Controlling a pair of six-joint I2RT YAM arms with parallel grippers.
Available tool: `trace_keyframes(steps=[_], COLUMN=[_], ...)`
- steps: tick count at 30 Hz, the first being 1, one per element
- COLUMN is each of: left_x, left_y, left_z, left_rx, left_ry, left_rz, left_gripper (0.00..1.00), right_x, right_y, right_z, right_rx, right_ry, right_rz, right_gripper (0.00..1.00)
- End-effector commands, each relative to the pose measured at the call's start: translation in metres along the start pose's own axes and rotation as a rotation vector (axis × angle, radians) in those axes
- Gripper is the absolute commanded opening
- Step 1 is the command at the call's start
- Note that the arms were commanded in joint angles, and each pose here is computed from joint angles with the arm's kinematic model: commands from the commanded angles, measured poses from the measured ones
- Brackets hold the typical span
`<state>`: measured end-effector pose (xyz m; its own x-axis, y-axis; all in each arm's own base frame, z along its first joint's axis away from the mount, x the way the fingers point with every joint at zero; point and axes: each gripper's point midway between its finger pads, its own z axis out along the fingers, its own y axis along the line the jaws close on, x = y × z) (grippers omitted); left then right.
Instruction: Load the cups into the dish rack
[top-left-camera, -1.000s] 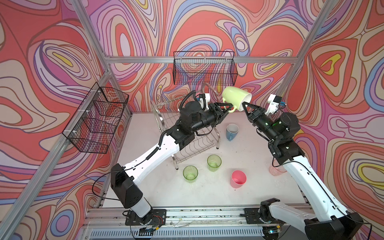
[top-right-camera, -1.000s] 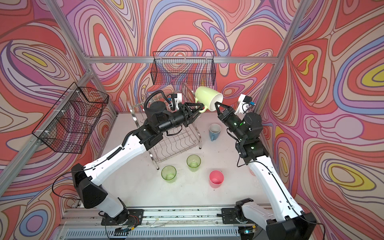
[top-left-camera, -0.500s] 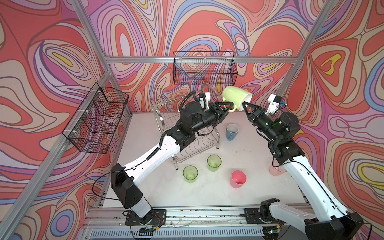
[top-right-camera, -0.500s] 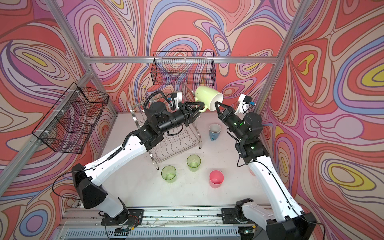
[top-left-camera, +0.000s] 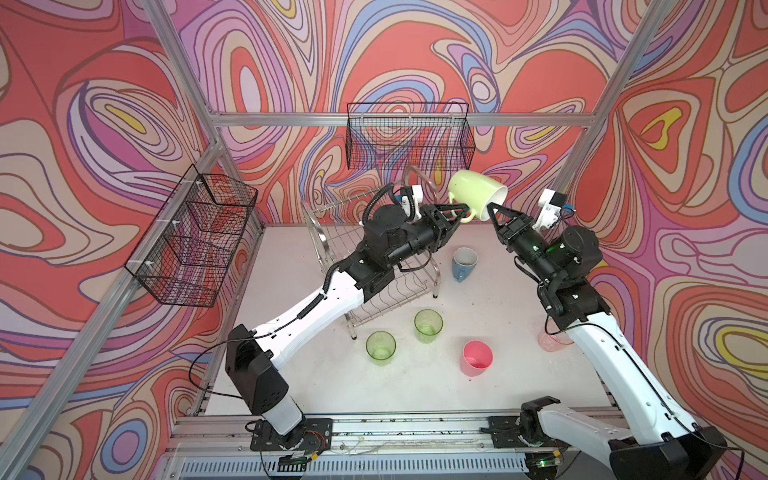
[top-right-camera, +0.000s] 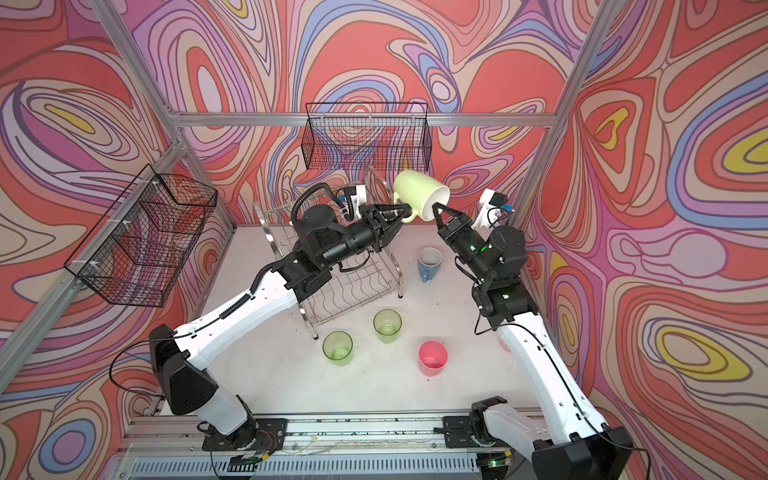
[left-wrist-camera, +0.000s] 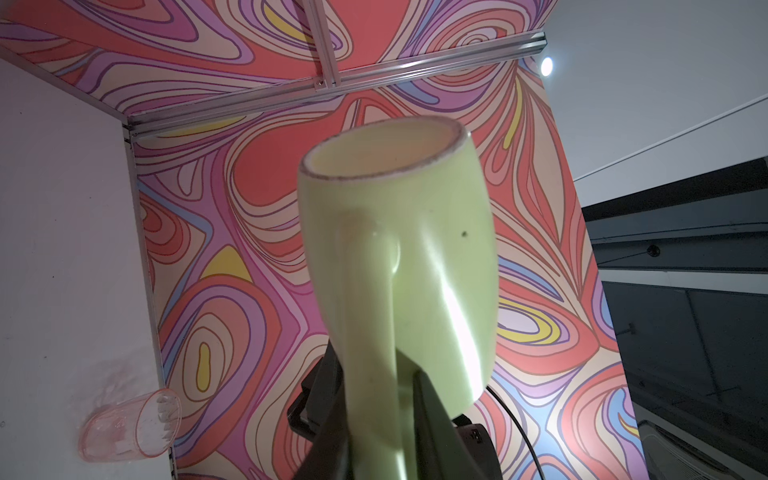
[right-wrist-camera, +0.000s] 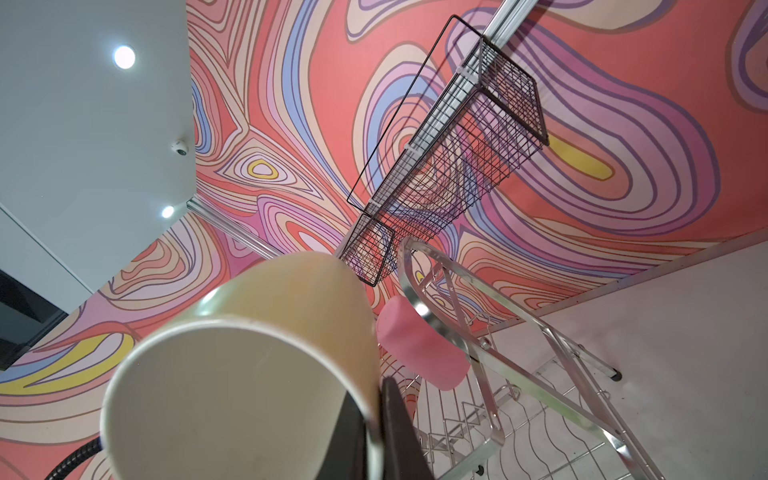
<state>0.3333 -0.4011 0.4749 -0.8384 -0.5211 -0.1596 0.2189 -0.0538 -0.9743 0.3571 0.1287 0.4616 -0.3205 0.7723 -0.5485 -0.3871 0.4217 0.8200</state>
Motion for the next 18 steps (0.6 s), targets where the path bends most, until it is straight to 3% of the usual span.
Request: trace_keyframes(steps=[1,3,14,18], left_x=[-0.0003,-0.0003,-0.0028,-0.0066], left_y=[-0.01,-0.0101,-0.0144,-0.0171], left_z=[0.0025,0.0026,-0.0022,-0.0066], left_rx=[0.049,0.054,0.05,0.045], left_ry=[-0.013,-0.014,-0.035,-0.058], left_rz=[0.016,0.022,0.113,0.164], left_gripper=[0.19,0.15,0.11,0.1], right_x=[-0.0095,-0.0088,-0.0088,-0.0086], right_y=[0.0323,0.0315,0.0306,0.0311], right_z=[-0.0096,-0.0095,-0.0136,-0.0132], right_rx=[-0.109,-0.107,-0.099,-0.104], right_ry=[-0.032,-0.03,-0.036,-0.035], right_rz=[-0.035,-0.038,-0.055,-0.056], right_gripper=[0.0,0.0,0.0,0.11])
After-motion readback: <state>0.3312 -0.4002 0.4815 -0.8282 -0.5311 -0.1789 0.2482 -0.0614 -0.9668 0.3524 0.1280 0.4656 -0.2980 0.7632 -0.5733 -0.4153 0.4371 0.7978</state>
